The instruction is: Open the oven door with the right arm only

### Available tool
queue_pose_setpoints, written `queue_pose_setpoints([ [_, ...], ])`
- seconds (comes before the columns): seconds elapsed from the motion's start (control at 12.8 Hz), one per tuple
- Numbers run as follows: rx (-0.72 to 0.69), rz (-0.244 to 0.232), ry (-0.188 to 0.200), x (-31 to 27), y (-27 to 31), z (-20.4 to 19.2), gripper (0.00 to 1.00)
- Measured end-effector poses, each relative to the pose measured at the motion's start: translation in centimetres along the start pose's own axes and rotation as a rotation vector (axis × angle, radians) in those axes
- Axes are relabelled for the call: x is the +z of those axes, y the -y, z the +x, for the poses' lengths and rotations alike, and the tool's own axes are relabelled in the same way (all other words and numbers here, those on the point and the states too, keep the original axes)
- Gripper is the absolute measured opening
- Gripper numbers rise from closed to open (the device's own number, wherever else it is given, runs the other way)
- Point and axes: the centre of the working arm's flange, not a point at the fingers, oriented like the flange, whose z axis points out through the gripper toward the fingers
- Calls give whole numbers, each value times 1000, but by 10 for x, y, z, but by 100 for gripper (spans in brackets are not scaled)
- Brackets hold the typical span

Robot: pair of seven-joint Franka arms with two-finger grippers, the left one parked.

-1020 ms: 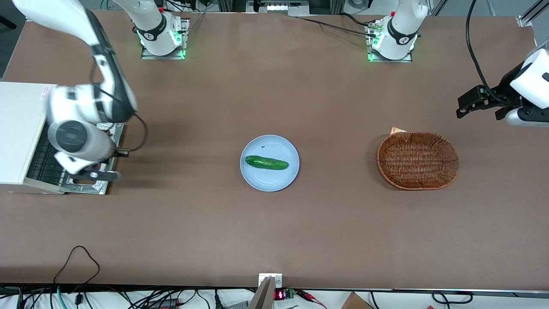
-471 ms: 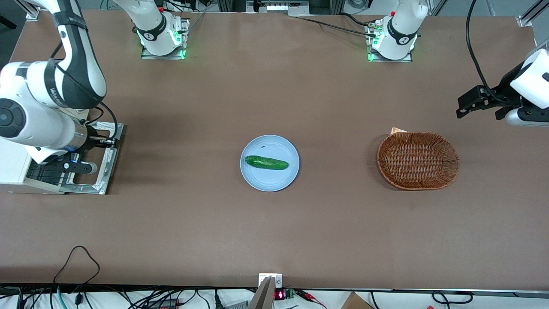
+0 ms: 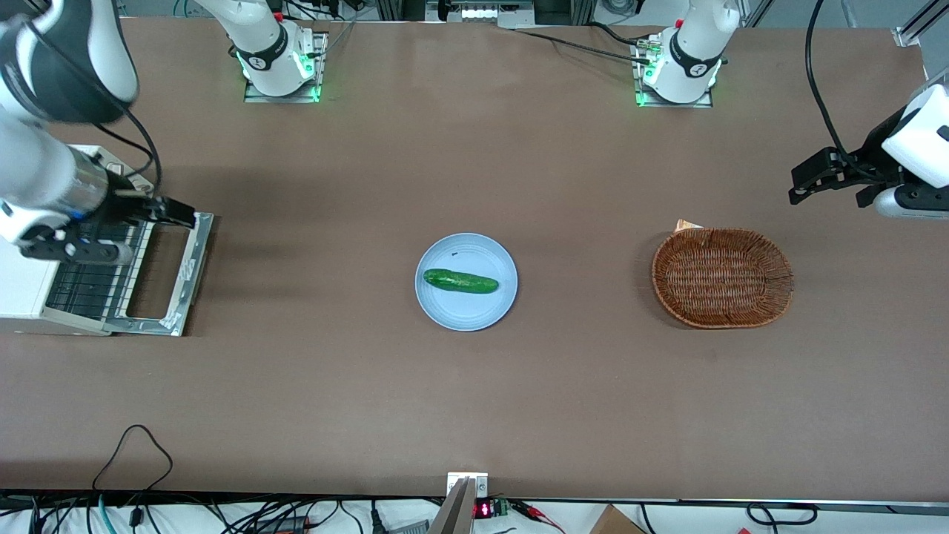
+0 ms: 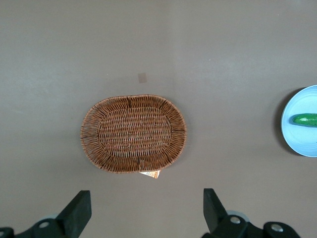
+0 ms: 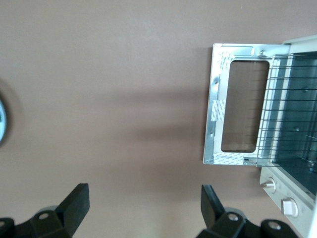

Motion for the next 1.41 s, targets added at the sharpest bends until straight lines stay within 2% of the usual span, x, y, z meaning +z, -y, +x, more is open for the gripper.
queue_pose_setpoints([
  [0.16, 2, 12, -37, -29, -2, -17, 100],
  [0.31, 1, 26, -57, -50, -3, -32, 100],
  [0.71, -41, 26, -53, -57, -3, -40, 100],
  [1.1, -74, 25, -86, -73, -9, -39, 100],
  [1.41, -93, 24, -87, -73, -10, -39, 100],
])
